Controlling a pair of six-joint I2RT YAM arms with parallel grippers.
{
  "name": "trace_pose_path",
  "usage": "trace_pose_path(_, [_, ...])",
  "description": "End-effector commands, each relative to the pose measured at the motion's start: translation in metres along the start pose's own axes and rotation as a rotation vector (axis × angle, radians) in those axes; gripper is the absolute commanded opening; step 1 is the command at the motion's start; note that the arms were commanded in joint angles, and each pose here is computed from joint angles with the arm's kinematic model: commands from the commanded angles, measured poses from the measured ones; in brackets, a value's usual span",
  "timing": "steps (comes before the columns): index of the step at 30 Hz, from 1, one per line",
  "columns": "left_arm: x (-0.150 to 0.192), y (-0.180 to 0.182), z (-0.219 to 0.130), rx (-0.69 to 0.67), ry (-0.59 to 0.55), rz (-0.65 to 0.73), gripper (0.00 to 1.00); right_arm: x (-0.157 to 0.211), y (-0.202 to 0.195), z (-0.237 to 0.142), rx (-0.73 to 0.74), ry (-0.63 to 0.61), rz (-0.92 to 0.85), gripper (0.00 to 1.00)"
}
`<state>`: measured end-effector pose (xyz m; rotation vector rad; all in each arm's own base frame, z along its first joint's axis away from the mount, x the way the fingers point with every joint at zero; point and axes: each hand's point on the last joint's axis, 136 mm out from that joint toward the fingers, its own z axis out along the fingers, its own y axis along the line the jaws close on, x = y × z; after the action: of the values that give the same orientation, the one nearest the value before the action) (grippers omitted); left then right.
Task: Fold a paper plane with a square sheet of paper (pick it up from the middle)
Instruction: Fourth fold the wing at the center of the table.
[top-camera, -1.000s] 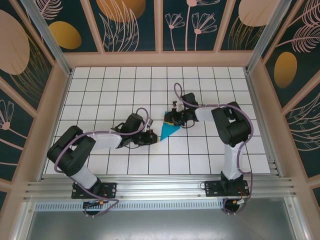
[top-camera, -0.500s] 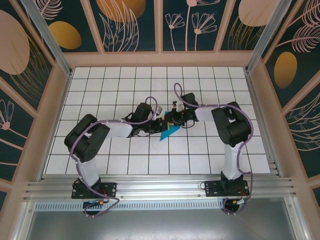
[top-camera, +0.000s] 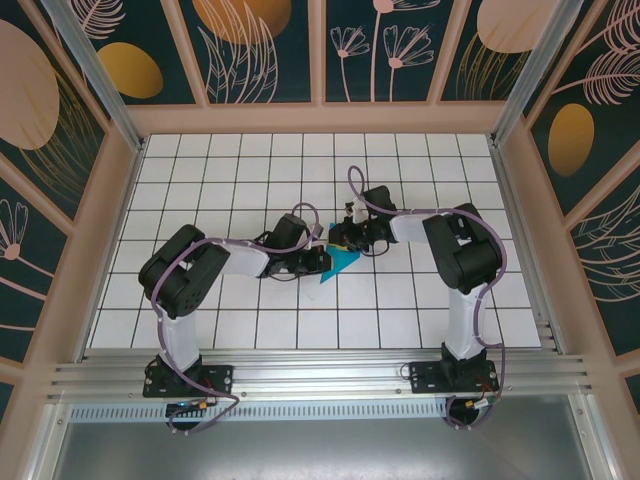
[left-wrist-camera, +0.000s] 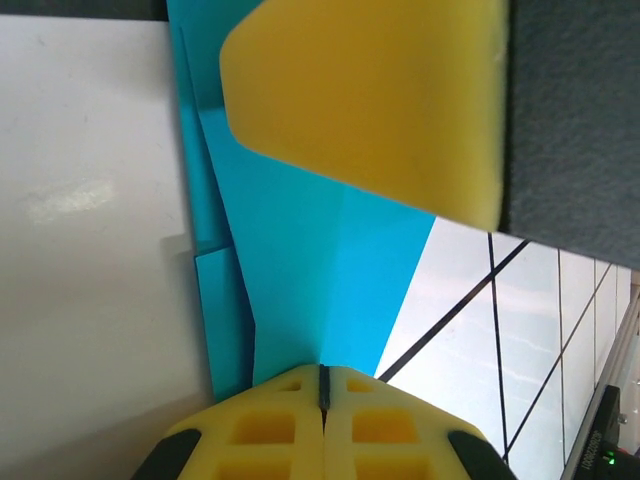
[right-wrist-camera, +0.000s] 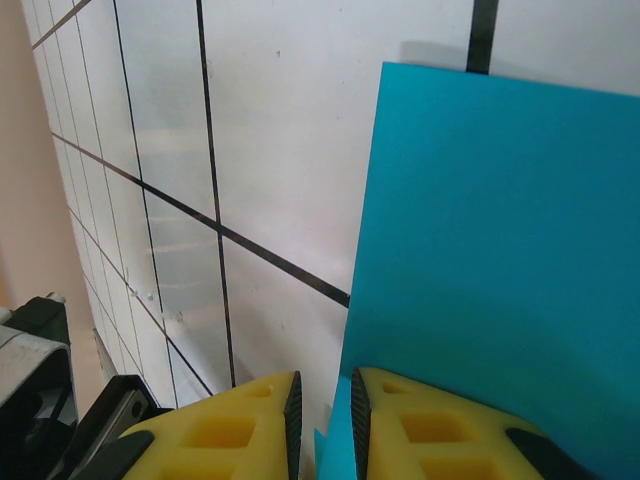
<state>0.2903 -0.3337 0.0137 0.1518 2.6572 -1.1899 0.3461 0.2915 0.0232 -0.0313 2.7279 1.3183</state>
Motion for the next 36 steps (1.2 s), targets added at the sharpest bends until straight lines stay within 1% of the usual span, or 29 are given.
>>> trace_pose_path(1, [0.053,0.070,-0.002,-0.231,0.118,-0.090,0.04,0.025,-0.056,0.015,0.159,0.057,0.088,0.25])
trace_pose_path(4, [0.056,0.077,-0.005,-0.265,0.114,-0.099,0.00,0.013,-0.043,0.009,0.150,0.035,0.060,0.25])
trace_pose_path(7, [0.057,0.081,-0.005,-0.280,0.116,-0.105,0.00,-0.008,-0.019,-0.006,0.111,-0.022,0.016,0.25])
trace_pose_path(9, [0.057,0.084,-0.004,-0.293,0.115,-0.112,0.00,-0.024,0.002,-0.023,0.063,-0.078,-0.011,0.24])
trace_pose_path(11, [0.057,0.085,-0.004,-0.298,0.111,-0.114,0.00,-0.034,0.015,-0.039,0.041,-0.126,-0.025,0.18])
trace_pose_path(14, [0.057,0.087,-0.004,-0.305,0.112,-0.118,0.00,-0.033,0.025,-0.051,0.027,-0.149,-0.044,0.08])
trace_pose_path(17, [0.058,0.087,-0.004,-0.302,0.117,-0.118,0.00,-0.019,0.025,-0.052,0.024,-0.138,-0.048,0.04])
trace_pose_path(21, [0.059,0.088,-0.004,-0.305,0.118,-0.118,0.00,0.000,0.020,-0.044,0.014,-0.107,-0.033,0.03])
trace_pose_path(25, [0.059,0.088,-0.003,-0.304,0.121,-0.117,0.00,0.014,0.020,-0.024,0.011,-0.052,-0.037,0.03])
trace_pose_path(30, [0.058,0.087,-0.003,-0.303,0.122,-0.116,0.00,0.016,0.012,-0.007,0.020,-0.020,-0.027,0.03])
trace_pose_path(36, [0.061,0.091,-0.004,-0.320,0.128,-0.120,0.00,0.013,-0.025,0.005,0.144,-0.020,0.015,0.04])
